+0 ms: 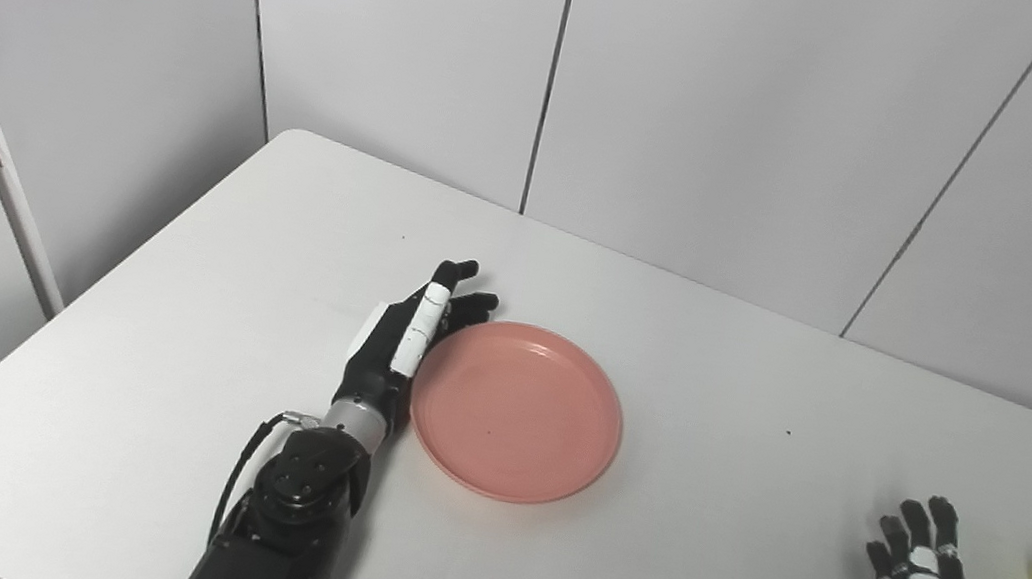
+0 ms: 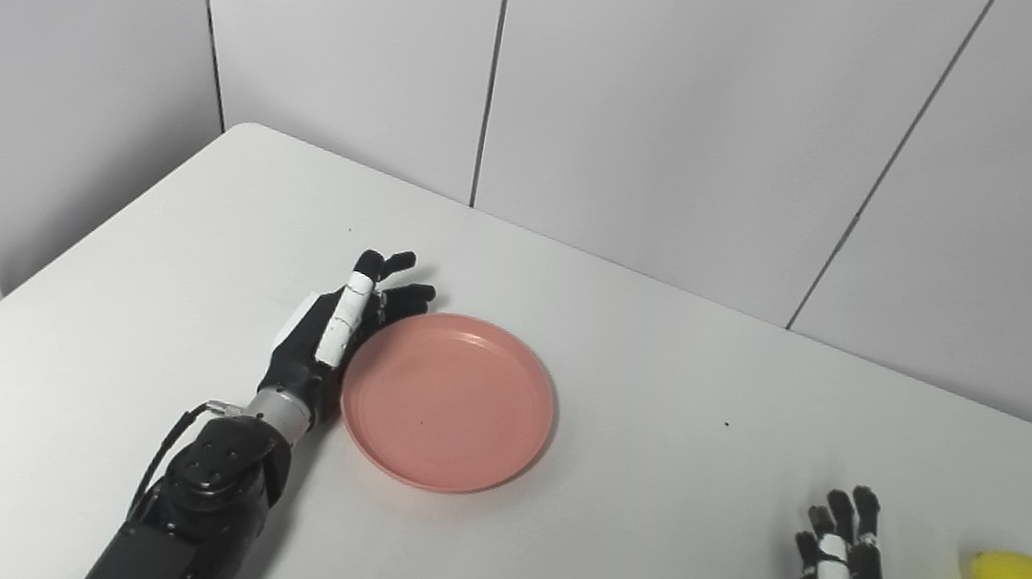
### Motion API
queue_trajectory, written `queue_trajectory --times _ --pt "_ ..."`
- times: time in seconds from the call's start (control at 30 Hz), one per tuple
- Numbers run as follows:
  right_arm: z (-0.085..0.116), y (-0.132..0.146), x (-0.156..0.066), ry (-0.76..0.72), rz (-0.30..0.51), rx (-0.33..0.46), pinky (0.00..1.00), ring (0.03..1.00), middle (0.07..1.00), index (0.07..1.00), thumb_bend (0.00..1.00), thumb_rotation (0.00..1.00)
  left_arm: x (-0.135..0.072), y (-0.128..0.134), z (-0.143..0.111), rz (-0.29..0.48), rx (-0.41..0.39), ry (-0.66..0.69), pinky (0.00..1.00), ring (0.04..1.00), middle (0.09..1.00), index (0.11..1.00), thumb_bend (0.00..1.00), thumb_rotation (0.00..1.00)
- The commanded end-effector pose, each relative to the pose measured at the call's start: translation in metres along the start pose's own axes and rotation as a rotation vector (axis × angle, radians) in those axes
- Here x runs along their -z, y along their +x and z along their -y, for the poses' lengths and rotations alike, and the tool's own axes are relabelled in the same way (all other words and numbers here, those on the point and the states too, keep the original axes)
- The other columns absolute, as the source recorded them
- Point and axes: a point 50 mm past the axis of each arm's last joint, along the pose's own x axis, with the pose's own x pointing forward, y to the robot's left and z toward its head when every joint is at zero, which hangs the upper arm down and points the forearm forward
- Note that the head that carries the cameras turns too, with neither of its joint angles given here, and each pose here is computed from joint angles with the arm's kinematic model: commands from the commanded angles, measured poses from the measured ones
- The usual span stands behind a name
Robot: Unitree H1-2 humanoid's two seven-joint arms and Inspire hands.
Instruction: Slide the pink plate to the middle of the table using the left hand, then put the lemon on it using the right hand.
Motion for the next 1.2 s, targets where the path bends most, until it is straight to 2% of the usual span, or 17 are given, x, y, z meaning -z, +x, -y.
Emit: queue_trajectory --times 0.0,0.33,0.73,0.97,1.17 --pt "-0.007 -0.009 0.019 0.038 -0.046 0.012 1.00 0.965 0.967 0.993 0.68 0.67 0.006 -0.003 0.032 -0.026 0.087 -0.035 0.91 0.814 0.743 0.848 0.90 1.00" --pt "-0.011 -0.009 0.020 0.053 -0.051 0.012 1.00 0.965 0.964 0.982 0.73 0.65 0.006 -0.005 0.055 -0.038 0.104 -0.044 0.84 0.794 0.742 0.851 0.89 1.00" --pt "-0.020 -0.009 0.020 0.050 -0.056 0.018 0.99 0.959 0.955 0.962 0.73 0.64 0.000 -0.003 0.074 -0.077 0.109 -0.094 0.99 0.832 0.735 0.863 0.89 1.00" --pt "-0.028 -0.008 0.020 0.047 -0.057 0.024 0.98 0.950 0.948 0.952 0.76 0.63 -0.002 0.000 0.080 -0.105 0.100 -0.139 0.99 0.840 0.751 0.881 0.88 1.00" --pt "-0.034 -0.007 0.020 0.046 -0.054 0.020 0.98 0.940 0.943 0.952 0.73 0.63 -0.003 0.004 0.085 -0.100 0.099 -0.147 0.98 0.838 0.753 0.882 0.85 1.00"
